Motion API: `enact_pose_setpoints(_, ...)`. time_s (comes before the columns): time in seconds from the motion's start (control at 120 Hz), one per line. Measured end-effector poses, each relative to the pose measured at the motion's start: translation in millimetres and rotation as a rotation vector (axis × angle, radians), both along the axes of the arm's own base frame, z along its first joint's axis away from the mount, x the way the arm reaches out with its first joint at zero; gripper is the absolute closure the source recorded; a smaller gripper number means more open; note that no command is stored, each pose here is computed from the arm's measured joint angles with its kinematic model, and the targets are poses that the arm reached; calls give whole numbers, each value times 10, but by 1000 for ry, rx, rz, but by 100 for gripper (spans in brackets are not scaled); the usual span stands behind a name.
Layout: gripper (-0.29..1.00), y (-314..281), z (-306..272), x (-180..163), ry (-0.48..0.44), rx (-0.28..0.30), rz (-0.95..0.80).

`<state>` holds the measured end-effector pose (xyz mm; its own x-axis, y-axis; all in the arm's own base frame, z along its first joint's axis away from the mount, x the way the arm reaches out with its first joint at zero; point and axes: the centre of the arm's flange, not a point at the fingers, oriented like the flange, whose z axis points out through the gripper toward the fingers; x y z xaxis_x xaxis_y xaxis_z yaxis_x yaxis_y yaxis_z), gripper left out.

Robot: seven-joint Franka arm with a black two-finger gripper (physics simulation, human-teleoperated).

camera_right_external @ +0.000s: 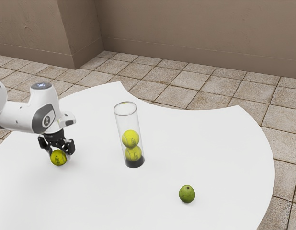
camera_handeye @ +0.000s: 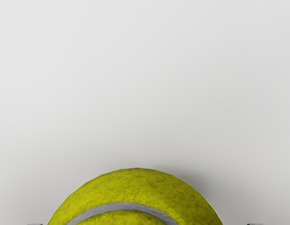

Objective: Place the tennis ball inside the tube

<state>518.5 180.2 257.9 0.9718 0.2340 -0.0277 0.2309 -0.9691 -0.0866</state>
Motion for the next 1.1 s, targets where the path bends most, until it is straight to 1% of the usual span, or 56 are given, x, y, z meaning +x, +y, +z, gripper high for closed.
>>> enact_pose_setpoints(0.108,21,34,-19,-18,-1,-4,11)
enact_pose_setpoints(0.183,24,61,-26,-33,-1,-5,19)
enact_pose_setpoints(0.383,28,70,8,-40,-3,-5,27)
enact_pose_setpoints(0.5,31,60,122,-49,-4,-13,37)
enact_pose_setpoints(0.667,35,-72,939,-89,-72,-33,42)
enact_pose_setpoints(0.833,37,-432,1702,-172,-123,-58,5)
enact_pose_setpoints(0.933,37,-826,2114,-16,-141,-67,-62)
enact_pose_setpoints(1.017,37,-1160,2487,213,-160,-69,-125)
enact_pose_setpoints(1.1,37,-1444,2683,398,-156,-76,-176)
